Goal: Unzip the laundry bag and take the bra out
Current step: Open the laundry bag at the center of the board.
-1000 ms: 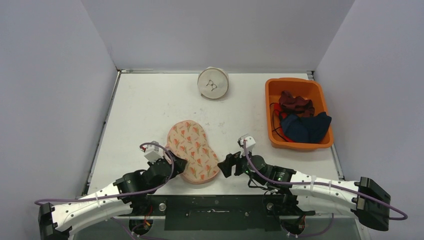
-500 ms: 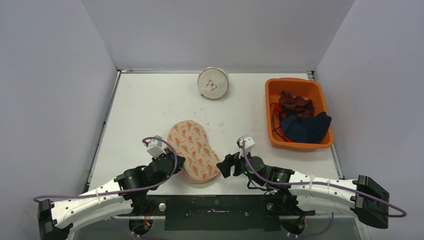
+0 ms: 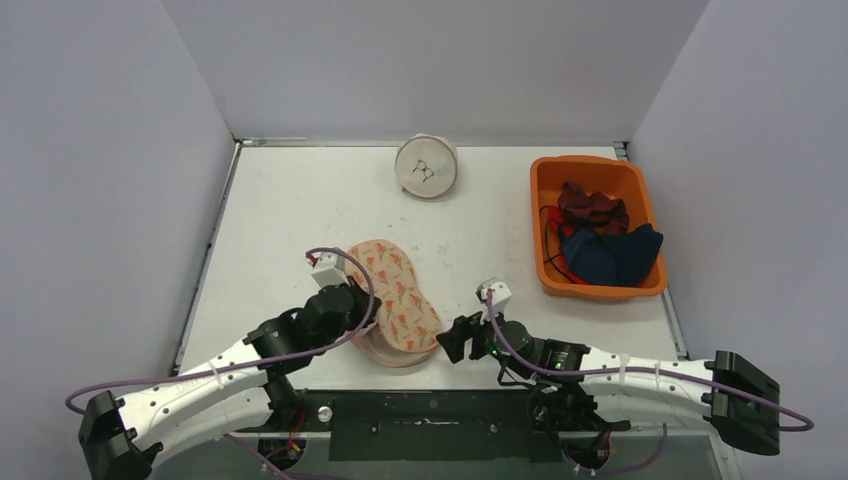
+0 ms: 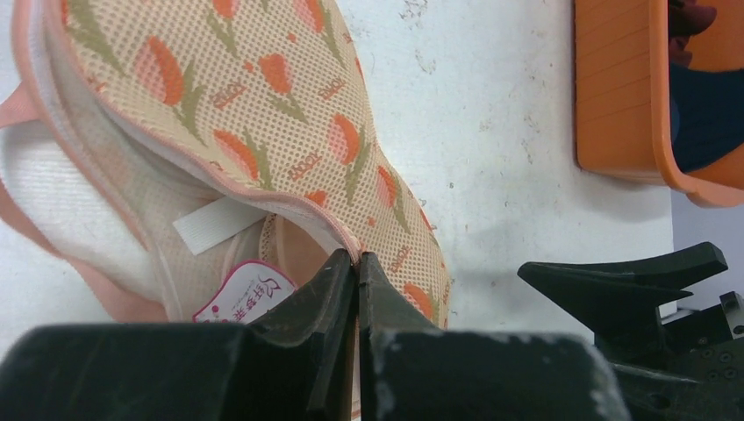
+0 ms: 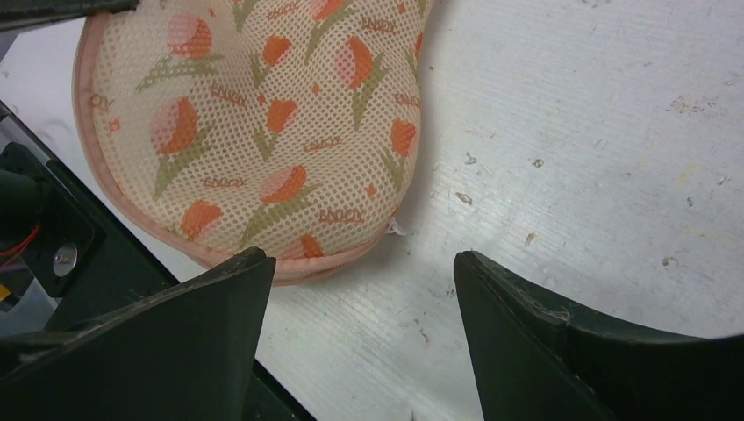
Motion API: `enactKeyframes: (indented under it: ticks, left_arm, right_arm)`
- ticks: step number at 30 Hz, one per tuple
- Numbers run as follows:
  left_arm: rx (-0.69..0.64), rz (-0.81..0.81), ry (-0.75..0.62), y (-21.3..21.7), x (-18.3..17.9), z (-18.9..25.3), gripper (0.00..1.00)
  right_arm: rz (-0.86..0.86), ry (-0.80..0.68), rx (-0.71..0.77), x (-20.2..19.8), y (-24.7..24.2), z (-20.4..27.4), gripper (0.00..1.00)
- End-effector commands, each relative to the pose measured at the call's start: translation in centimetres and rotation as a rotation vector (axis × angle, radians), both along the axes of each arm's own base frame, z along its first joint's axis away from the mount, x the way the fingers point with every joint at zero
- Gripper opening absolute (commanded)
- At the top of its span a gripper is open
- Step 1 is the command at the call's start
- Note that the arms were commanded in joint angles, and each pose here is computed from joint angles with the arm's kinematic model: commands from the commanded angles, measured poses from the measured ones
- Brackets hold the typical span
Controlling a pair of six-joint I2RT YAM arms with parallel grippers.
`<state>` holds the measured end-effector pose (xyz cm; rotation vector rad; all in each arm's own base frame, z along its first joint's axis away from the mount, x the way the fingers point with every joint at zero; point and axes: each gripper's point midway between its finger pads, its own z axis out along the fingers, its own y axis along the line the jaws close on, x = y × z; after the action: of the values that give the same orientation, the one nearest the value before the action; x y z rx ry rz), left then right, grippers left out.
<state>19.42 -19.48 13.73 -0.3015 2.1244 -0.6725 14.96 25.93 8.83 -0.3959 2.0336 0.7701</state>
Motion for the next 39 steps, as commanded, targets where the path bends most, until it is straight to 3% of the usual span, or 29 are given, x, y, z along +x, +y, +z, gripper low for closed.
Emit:
enactKeyframes:
  ticks: [1, 8, 18, 29, 31, 39]
  left_arm:
    - [-0.078, -0.162, -0.094, -3.6, 1.5, 5.4, 0.0]
    - [0.004, -0.319, -0.124, -7.2, 2.9, 8.3, 0.0]
    - [0.062, -0.414, -0.109, -10.8, 4.8, 9.0, 0.0]
    - [0.071, -0.467, -0.006, -16.7, 7.8, 5.8, 0.01]
    - [0.069, -0.481, 0.009, -17.7, 8.2, 5.3, 0.07]
    - [0.023, -0.518, -0.008, -20.3, 8.9, 8.0, 0.49]
  right_arm:
    - [-0.035, -0.04, 0.083, -0.1, 0.2, 1.8, 0.77]
    - [-0.087, -0.104, 0.119, -0.5, -1.1, 3.5, 0.77]
    - [-0.155, -0.17, 0.178, -0.4, -2.5, 5.6, 0.78]
    - [-0.148, -0.231, 0.217, -0.5, -3.9, 8.8, 0.81]
    - [-0.161, -0.239, 0.223, -0.4, -4.5, 9.3, 0.81]
    - [-0.208, -0.237, 0.196, -0.1, -6.4, 9.6, 0.81]
